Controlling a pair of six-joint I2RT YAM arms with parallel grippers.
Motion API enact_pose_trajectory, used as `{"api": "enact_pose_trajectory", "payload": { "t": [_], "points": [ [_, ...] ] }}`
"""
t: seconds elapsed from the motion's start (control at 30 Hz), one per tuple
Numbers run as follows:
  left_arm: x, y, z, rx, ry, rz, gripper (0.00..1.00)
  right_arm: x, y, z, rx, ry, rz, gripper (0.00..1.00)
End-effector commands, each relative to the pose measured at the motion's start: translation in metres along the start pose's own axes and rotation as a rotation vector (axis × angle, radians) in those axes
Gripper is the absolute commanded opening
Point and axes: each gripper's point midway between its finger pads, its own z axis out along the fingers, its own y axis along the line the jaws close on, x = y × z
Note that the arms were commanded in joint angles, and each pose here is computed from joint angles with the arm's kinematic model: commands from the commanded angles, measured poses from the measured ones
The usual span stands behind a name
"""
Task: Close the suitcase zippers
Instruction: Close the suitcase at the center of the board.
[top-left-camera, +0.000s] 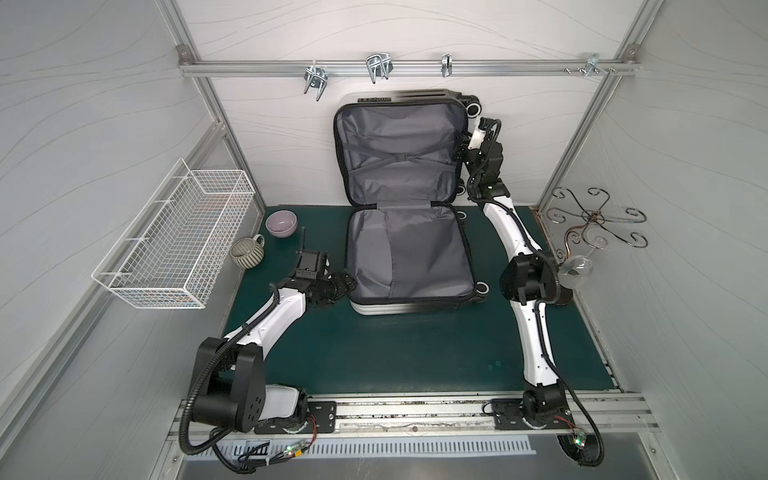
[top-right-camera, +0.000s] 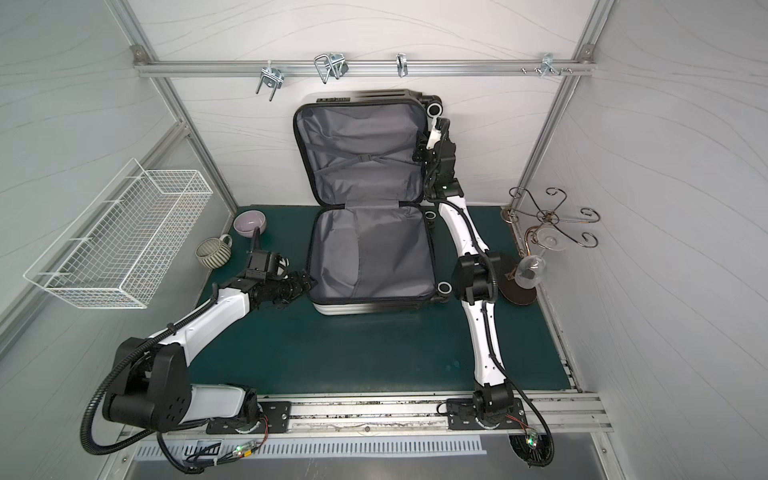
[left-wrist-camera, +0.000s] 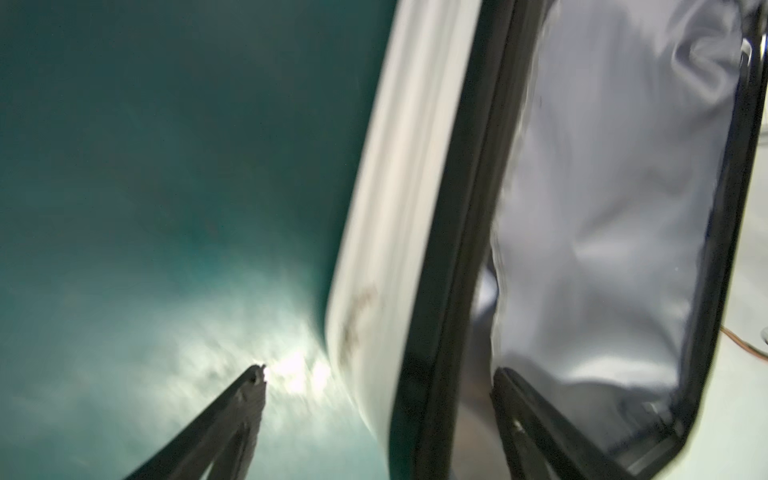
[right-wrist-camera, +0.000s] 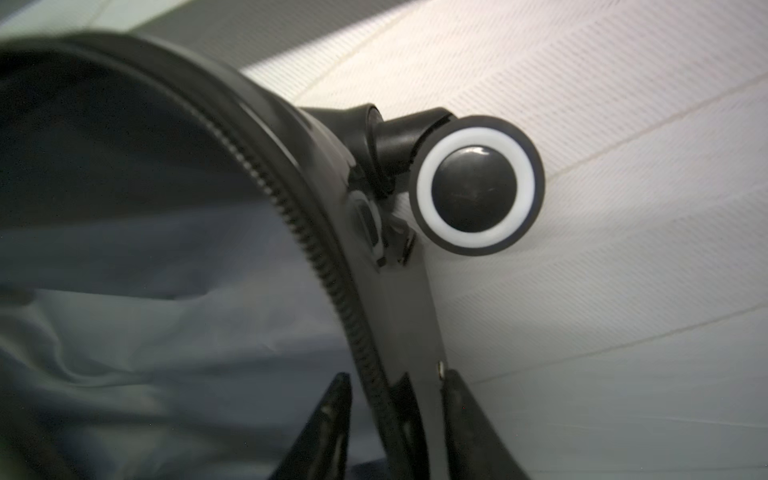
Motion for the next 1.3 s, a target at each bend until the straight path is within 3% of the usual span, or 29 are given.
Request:
{"api": "enact_pose_trajectory", "payload": {
  "t": [0.0,0.07,0.13,0.37,0.6,0.7,0.83,0.97,1.1,1.17,1.27],
  "points": [
    [0.012,-0.027,-0.006,0.109,0.001,-0.053,0.87,-0.023,0.012,-0.001,-0.049,-0.088,-0.029,0.16],
    [0.024,-0.033,-0.005,0.135,0.009,-0.06,0.88,-0.036,0.016,-0.005,-0.057,-0.104,-0.03,0.02],
    [0.035,-0.037,0.0,0.161,0.005,-0.081,0.89,-0.053,0.02,-0.01,-0.066,-0.121,-0.034,0.0],
    [0.032,-0.054,0.034,0.247,-0.049,-0.194,0.84,-0.106,0.05,-0.062,-0.109,-0.177,-0.054,0.0],
    [-0.007,-0.051,0.029,0.201,-0.188,-0.175,0.79,-0.103,0.077,-0.142,-0.075,-0.168,-0.179,0.0],
    [-0.031,-0.039,0.026,0.212,-0.253,-0.225,0.78,-0.087,0.077,-0.178,-0.03,-0.119,-0.177,0.0],
    [-0.061,-0.039,0.022,0.243,-0.257,-0.242,0.77,-0.044,0.078,-0.23,0.037,-0.016,-0.214,0.0],
    [-0.067,-0.034,0.005,0.246,-0.24,-0.256,0.76,0.001,0.078,-0.276,0.081,0.118,-0.271,0.0],
    [-0.066,0.003,-0.015,0.196,-0.21,-0.365,0.69,0.042,0.078,-0.324,0.104,0.251,-0.277,0.0],
    [-0.063,0.024,-0.025,0.138,-0.177,-0.432,0.6,0.065,0.085,-0.346,0.08,0.324,-0.274,0.08],
    [-0.066,0.041,-0.043,0.089,-0.169,-0.485,0.58,0.101,0.104,-0.379,0.032,0.449,-0.351,0.24]
  ]
}}
